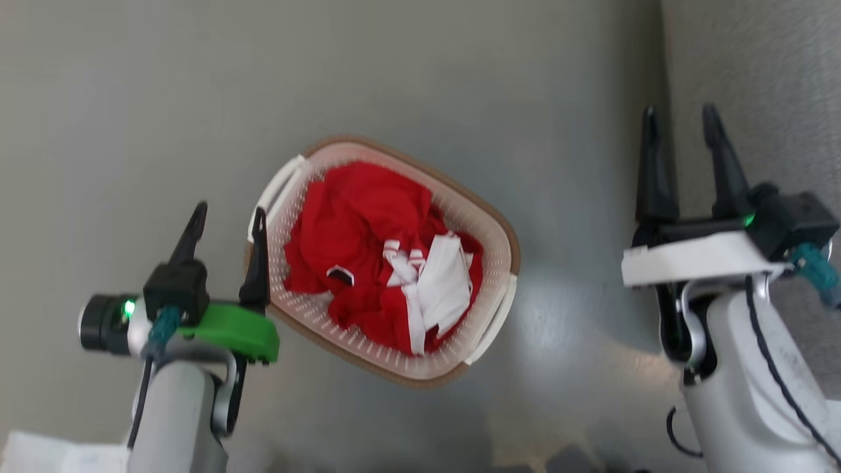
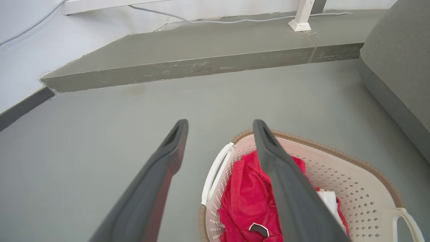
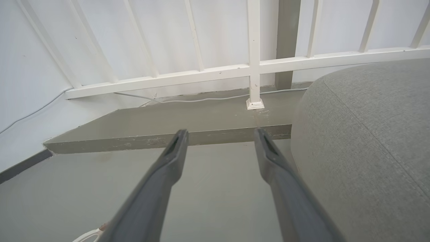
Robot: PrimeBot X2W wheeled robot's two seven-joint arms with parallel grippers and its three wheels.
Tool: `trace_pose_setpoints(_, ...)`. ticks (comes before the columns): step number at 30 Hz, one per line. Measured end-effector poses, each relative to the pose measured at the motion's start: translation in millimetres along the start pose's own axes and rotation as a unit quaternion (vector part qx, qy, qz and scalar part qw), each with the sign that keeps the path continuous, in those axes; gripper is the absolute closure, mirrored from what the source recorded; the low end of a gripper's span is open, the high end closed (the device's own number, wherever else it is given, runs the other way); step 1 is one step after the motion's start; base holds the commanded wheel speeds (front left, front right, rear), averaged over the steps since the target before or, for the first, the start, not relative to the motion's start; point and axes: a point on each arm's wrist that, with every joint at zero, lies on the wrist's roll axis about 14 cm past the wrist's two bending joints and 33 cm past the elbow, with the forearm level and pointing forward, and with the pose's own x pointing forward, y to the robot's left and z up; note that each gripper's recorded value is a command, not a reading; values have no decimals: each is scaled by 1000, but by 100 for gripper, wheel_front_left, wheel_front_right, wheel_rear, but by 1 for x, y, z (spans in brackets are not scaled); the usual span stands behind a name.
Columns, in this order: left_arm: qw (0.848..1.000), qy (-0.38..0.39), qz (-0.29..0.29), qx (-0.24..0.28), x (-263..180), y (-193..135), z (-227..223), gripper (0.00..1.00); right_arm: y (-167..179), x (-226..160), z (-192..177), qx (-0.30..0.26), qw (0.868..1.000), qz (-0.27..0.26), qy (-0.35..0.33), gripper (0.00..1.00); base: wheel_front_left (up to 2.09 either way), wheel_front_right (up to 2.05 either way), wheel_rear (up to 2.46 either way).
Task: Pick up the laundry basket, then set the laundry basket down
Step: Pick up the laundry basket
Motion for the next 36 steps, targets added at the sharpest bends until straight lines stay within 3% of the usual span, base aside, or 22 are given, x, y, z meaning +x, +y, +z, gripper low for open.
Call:
trace_pose_setpoints(19, 995, 97, -24, 22, 76, 20, -91, 0, -5, 70, -50, -6, 1000, 14, 0, 0, 0, 0, 0)
trace_pose_setpoints(28, 986, 161, -35, 21, 81, 22, -144, 0, -15, 76, -84, -8, 1000, 8, 27, 0, 0, 0, 0)
trace_pose_setpoints(36, 983, 179, -40, 25, 92, 25, -163, 0, -21, 79, -95, -13, 999, 3, 35, 0, 0, 0, 0)
